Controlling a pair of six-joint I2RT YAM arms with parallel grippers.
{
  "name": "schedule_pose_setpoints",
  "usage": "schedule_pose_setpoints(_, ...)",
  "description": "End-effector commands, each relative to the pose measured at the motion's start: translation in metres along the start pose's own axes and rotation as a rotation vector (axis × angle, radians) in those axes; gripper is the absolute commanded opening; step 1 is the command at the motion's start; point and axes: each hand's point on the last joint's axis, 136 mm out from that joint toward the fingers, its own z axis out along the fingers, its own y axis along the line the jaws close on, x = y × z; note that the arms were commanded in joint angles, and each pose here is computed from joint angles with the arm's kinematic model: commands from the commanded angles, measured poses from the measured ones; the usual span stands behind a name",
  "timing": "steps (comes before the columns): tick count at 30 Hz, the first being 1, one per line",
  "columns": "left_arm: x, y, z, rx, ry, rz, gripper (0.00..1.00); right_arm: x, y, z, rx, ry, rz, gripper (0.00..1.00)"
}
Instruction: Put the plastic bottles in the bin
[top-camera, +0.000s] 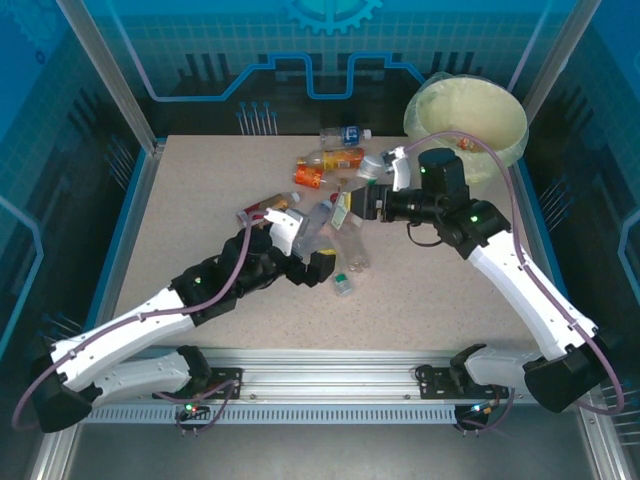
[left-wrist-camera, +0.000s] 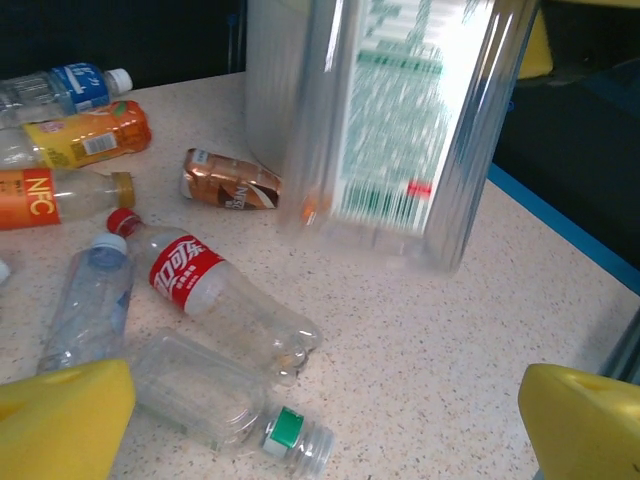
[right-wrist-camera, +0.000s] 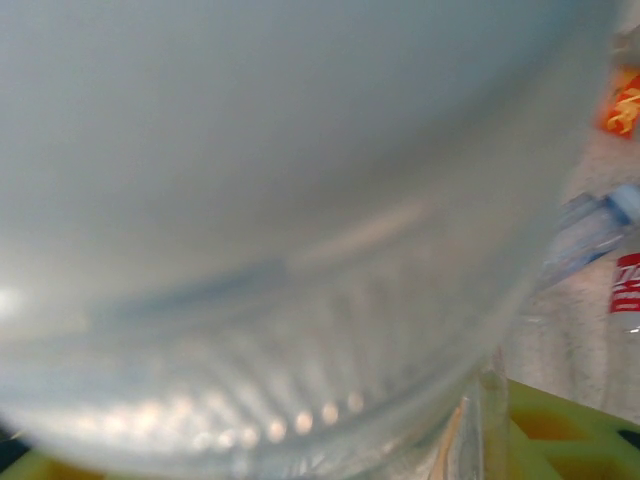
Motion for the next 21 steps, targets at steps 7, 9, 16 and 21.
schedule_pose_setpoints(7,0.005,0.052,-0.021,-0.23,-0.106,-0.074,0.99,-0.079,-0.028,-0.06,0.173,-0.297,-0.009,0.4)
schedule_pose_setpoints(9,0.009,0.059,-0.023,-0.259,-0.111,-0.093,0.99,-0.094,-0.036,-0.07,0.188,-0.355,0.011,0.4)
schedule_pose_setpoints(16,0.02,0.082,-0.036,-0.359,-0.123,-0.141,0.99,-0.149,-0.066,-0.103,0.243,-0.489,0.076,0.42)
schedule_pose_setpoints(21,0.023,0.087,-0.043,-0.375,-0.123,-0.15,0.99,-0.189,-0.095,-0.127,0.289,-0.615,0.126,0.43)
